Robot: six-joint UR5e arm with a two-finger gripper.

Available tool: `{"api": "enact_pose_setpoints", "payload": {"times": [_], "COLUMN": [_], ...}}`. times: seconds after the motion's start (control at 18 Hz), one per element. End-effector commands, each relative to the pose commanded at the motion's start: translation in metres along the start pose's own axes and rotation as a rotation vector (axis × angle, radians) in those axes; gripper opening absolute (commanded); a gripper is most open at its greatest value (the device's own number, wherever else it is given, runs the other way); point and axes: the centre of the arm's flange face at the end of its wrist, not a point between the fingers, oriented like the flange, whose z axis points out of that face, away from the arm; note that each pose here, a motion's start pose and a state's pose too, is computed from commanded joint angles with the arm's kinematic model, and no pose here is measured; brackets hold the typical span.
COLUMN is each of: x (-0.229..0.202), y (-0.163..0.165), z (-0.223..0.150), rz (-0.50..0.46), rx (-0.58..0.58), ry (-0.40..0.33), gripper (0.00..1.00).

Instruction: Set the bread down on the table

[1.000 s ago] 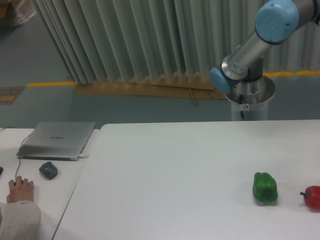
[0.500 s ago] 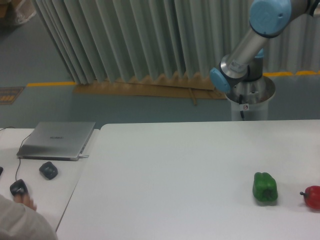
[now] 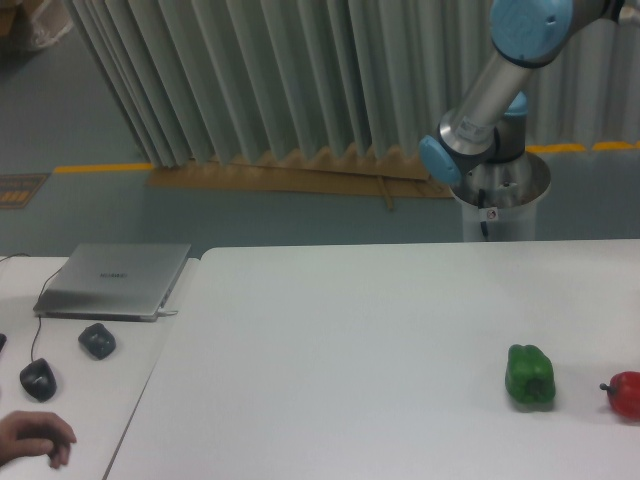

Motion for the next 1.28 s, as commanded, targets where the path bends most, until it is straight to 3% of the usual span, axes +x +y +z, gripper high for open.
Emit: {"api": "enact_pose_setpoints", "payload": {"times": [0.22,0.61,0.78,1.0,1.11,1.28], "x": [0.018,0.042,0.073,0.131,0.133,0.144], "y": [-0.007,-0.022,-0.045,-0.078,-0.085,-0.092], "z": [-0.014,-0.015,0.001,0.028,0.034,0.052], "rz": [-0.002,0.018,0.064,0.173,0.185,0.211], "rx": [0.046,0.045,0.016,-0.129,-0.162,-0.179], "ry": [0.061,0.086,0.117,0.116,0.077,0.088], "gripper": [0.31,0.31,0.31,0.31,0.31,0.31]}}
